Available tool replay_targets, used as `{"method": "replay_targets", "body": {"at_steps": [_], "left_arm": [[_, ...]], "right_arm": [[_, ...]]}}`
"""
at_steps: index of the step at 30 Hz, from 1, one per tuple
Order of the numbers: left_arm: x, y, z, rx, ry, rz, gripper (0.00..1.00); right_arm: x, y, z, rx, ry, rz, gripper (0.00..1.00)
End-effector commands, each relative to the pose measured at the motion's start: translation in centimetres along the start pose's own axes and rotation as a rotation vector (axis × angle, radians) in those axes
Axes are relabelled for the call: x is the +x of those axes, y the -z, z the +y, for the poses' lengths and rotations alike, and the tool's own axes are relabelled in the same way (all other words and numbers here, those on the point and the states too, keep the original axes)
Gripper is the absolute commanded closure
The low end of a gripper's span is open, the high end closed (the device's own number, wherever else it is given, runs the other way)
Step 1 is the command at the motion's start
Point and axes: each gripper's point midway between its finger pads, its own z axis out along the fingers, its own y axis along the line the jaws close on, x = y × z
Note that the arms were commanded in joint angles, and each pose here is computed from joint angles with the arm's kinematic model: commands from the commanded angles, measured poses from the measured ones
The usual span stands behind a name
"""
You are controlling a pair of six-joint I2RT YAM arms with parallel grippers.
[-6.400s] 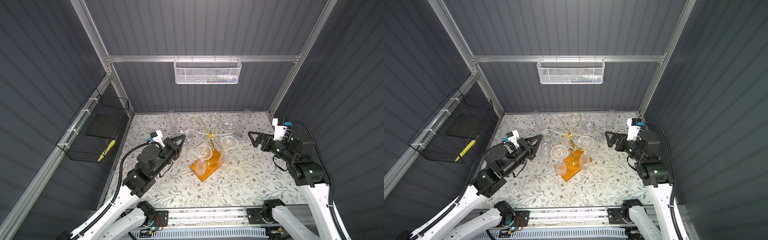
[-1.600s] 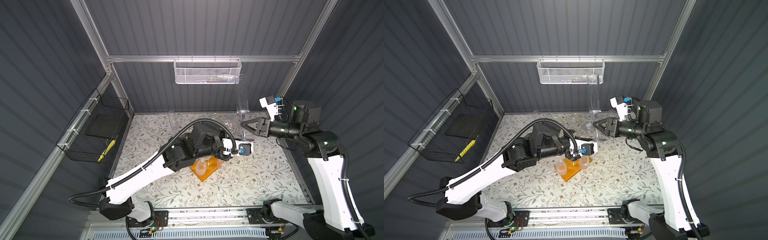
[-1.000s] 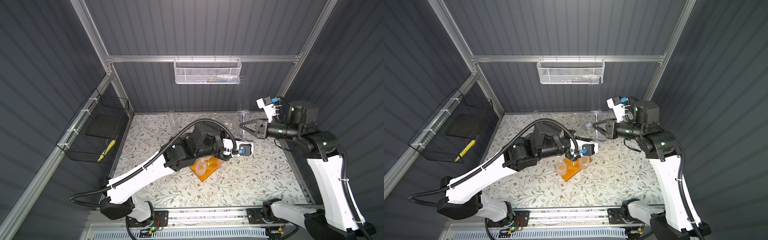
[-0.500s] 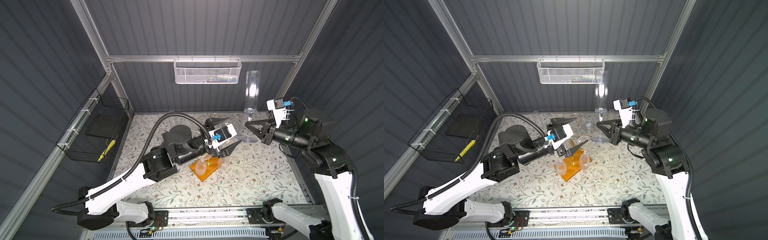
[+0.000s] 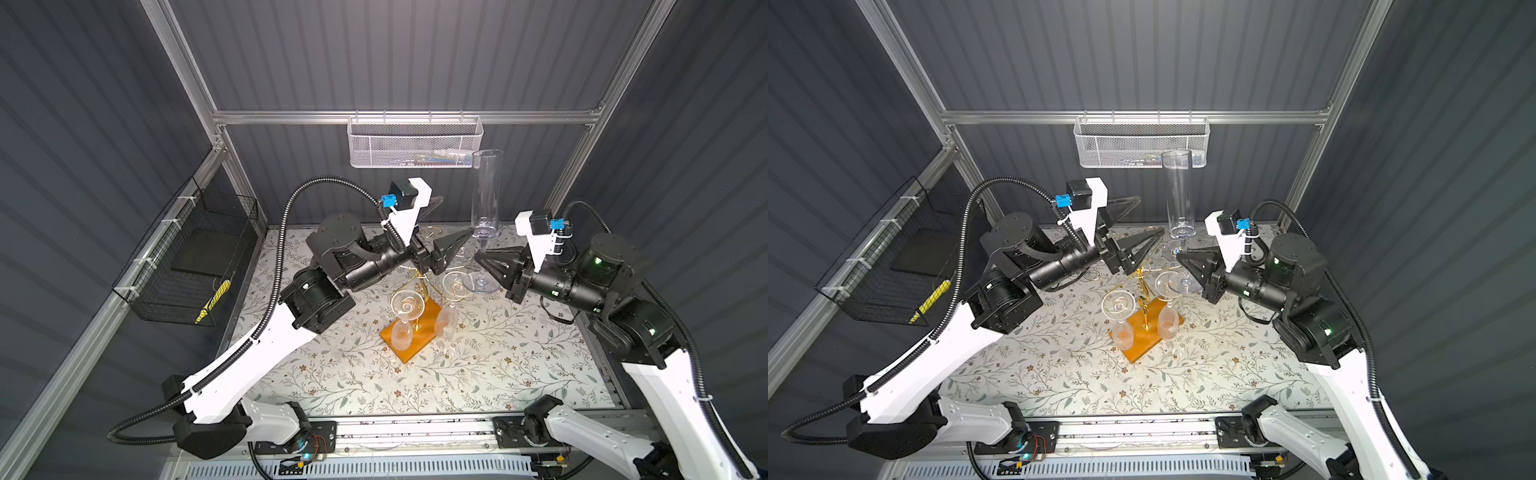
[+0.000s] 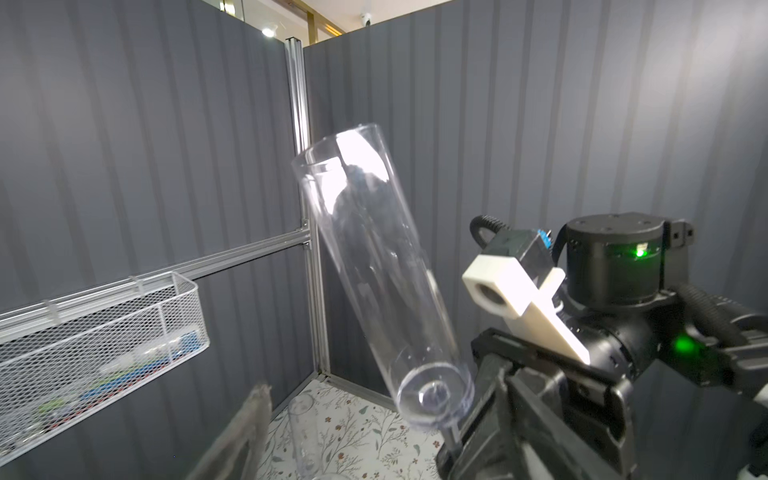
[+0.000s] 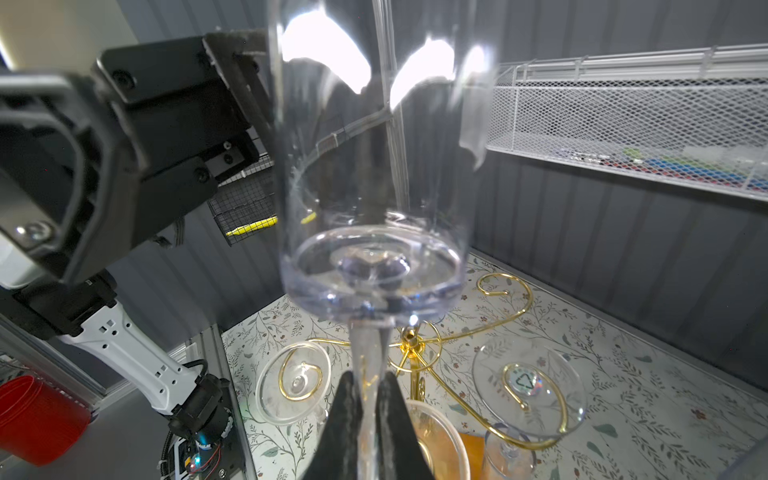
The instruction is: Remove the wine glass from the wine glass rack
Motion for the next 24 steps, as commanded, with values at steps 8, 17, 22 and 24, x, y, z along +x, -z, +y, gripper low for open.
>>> {"method": "replay_targets", "body": {"at_steps": [8,17,22,24], "left_arm": [[-3.9,-0.3,-1.5,0.132,0.121,-0.075,0.14],[-4.5,-0.8,-1.1,0.19,0.217,-0.096,0.2],[-4.7,-0.7,-1.4,0.219,0.245,-0.111,0.26],[-4.9,-0.6,-1.6,0.232,0.25,-0.112,0.3]], "right_arm": [[-1.4,-0.4,2.4,-0.033,0.164,-0.06,1.0],[-1.4,-0.7,3.5,-0.041,0.232,-0.067,1.0],[-1.2,-0.9,3.7,-0.042,0.244,-0.062,1.0],[-1.2,-1.0,3.7,-0.043,0.251,-0.062,1.0]]}}
